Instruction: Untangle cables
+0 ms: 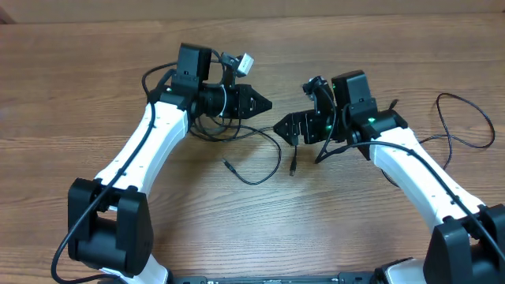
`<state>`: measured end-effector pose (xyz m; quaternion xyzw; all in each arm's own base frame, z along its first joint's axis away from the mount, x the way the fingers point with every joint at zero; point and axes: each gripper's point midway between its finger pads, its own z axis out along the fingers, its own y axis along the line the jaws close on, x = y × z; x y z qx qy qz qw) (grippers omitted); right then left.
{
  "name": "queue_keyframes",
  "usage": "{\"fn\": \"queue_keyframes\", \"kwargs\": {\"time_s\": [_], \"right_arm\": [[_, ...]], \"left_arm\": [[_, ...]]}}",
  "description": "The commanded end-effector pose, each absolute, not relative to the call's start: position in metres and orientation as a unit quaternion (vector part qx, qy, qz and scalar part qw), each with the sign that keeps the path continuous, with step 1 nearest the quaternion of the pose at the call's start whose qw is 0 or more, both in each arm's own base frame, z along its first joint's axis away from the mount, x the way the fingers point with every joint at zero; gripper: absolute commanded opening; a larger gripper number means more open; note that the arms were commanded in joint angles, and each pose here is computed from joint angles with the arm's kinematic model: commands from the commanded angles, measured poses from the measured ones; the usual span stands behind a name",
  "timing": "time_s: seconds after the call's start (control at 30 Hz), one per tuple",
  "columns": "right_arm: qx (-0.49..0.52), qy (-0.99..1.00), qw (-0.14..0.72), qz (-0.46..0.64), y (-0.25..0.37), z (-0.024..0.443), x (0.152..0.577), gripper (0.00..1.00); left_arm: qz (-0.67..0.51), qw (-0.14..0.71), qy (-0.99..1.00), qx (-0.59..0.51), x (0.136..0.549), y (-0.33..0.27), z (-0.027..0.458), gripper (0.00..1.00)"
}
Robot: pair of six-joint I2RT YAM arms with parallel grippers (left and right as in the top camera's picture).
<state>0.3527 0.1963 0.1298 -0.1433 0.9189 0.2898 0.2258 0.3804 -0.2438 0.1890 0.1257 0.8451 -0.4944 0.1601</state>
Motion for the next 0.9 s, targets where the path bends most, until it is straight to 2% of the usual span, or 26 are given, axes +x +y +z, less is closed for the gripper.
{"fn": "queue_keyframes", "kwargs": {"time_s": [0.0, 0.1, 0.13, 0.17, 0.23, 0.33, 0.4, 0.7, 0.87], "right_arm": [[-0.137, 0.928, 0.237, 0.252, 0.186, 0.127, 0.359, 1.0], [-0.128, 0.937, 0.235, 0.225, 0.176, 0.121, 0.36, 1.0], [-0.125, 0.939, 0.234, 0.217, 0.173, 0.119, 0.36, 1.0], [-0.124, 0.941, 0.234, 0.213, 0.172, 0.118, 0.36, 1.0], [-0.123, 0.941, 0.233, 0.212, 0.172, 0.118, 0.36, 1.0], [-0.122, 0.941, 0.232, 0.213, 0.172, 0.118, 0.36, 1.0], [-0.119, 0.941, 0.231, 0.215, 0.172, 0.118, 0.359, 1.0], [-0.119, 0.942, 0.228, 0.214, 0.172, 0.117, 0.358, 1.0], [-0.119, 0.943, 0.227, 0.214, 0.172, 0.117, 0.358, 1.0]], "left_arm": [[-0.434, 0.199, 0.873, 0.097, 0.402, -0.216, 0.194, 0.04], [-0.352, 0.187, 0.917, 0.014, 0.412, -0.175, 0.168, 0.09], [-0.325, 0.182, 0.928, -0.012, 0.413, -0.161, 0.16, 0.15], [-0.294, 0.177, 0.939, -0.037, 0.413, -0.147, 0.151, 0.28], [-0.231, 0.169, 0.955, -0.08, 0.411, -0.119, 0.137, 0.47], [-0.183, 0.169, 0.963, -0.1, 0.41, -0.101, 0.126, 0.59], [-0.172, 0.174, 0.964, -0.102, 0.412, -0.097, 0.122, 0.62], [-0.112, 0.169, 0.966, -0.162, 0.419, -0.076, 0.075, 0.63], [-0.177, 0.151, 0.961, -0.149, 0.431, -0.103, 0.052, 0.59]]}}
